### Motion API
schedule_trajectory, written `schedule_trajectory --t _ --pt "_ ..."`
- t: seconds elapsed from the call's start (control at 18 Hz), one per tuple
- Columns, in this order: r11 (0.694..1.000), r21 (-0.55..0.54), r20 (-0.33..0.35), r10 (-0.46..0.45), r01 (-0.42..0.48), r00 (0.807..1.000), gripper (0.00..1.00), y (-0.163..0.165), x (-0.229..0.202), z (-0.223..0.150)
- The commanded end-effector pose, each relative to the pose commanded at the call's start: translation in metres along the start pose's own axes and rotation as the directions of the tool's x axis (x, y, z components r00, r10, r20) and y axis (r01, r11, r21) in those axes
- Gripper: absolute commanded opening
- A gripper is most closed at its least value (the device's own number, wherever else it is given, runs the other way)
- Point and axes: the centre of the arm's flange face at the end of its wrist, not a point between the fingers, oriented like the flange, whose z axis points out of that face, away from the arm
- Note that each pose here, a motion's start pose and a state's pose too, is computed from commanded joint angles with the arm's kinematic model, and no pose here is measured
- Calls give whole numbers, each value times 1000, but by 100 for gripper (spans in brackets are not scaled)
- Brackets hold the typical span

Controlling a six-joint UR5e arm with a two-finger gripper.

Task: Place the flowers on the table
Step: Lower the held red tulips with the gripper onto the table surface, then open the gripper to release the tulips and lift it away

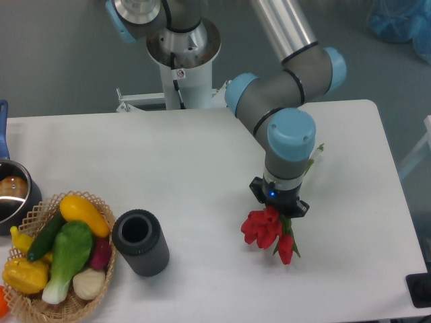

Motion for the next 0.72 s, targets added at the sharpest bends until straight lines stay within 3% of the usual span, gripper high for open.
schedule_trajectory --t 0.11,0.17,0.22,0.33,0.44,0.72 --pt "999 19 9 -30 30 1000 29 -4 -1 2" --pt "999 24 8 -35 35 999 35 -4 -1 2" --pt "999 24 10 -35 35 999 48 -4 -2 1" --pt "999 27 15 -36 36 999 63 -3 -2 -2" --pt "999 31 25 -44 43 999 100 1 -5 -8" --pt "997 42 55 -63 61 996 100 16 -14 -26"
